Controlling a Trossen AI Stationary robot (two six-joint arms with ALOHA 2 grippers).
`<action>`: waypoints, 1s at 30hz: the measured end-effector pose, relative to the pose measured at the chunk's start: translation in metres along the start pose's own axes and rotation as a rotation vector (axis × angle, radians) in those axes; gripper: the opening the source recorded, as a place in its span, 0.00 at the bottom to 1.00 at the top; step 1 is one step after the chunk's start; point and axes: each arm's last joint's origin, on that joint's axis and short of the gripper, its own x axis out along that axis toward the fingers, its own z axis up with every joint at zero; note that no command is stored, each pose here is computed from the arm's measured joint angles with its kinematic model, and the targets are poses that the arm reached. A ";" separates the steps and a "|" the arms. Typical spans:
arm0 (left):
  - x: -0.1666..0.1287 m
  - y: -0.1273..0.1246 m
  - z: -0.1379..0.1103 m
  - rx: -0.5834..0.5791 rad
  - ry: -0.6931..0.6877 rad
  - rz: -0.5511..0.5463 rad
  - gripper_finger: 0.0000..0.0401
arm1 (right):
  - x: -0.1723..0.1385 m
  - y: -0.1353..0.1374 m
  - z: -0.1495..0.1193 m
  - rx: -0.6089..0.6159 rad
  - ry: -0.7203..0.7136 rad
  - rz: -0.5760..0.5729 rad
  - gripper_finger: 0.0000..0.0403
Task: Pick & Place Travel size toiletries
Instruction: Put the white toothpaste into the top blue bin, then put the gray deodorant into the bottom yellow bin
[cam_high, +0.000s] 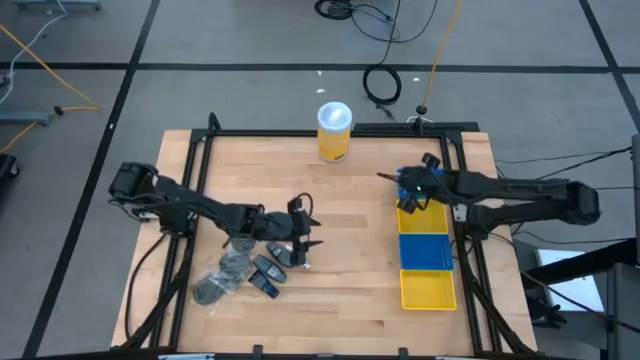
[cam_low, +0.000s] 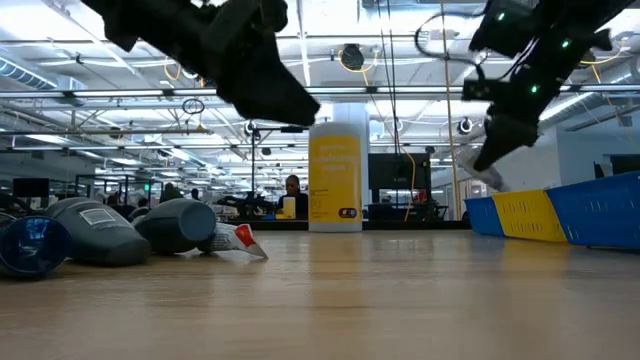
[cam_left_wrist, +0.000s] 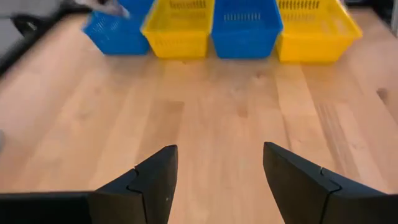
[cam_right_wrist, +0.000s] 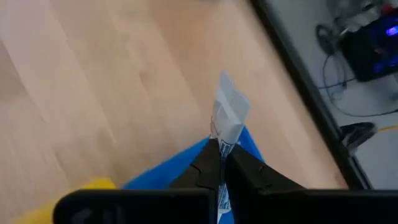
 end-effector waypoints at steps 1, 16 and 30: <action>0.003 -0.003 -0.004 0.000 0.010 -0.005 0.58 | 0.005 -0.002 -0.001 -0.019 0.033 0.002 0.01; 0.021 -0.019 -0.017 -0.010 -0.004 0.001 0.58 | 0.036 -0.011 -0.016 -0.122 0.290 0.049 0.08; 0.021 -0.019 -0.017 -0.011 -0.003 0.001 0.58 | 0.028 -0.015 -0.015 -0.103 0.253 -0.037 0.30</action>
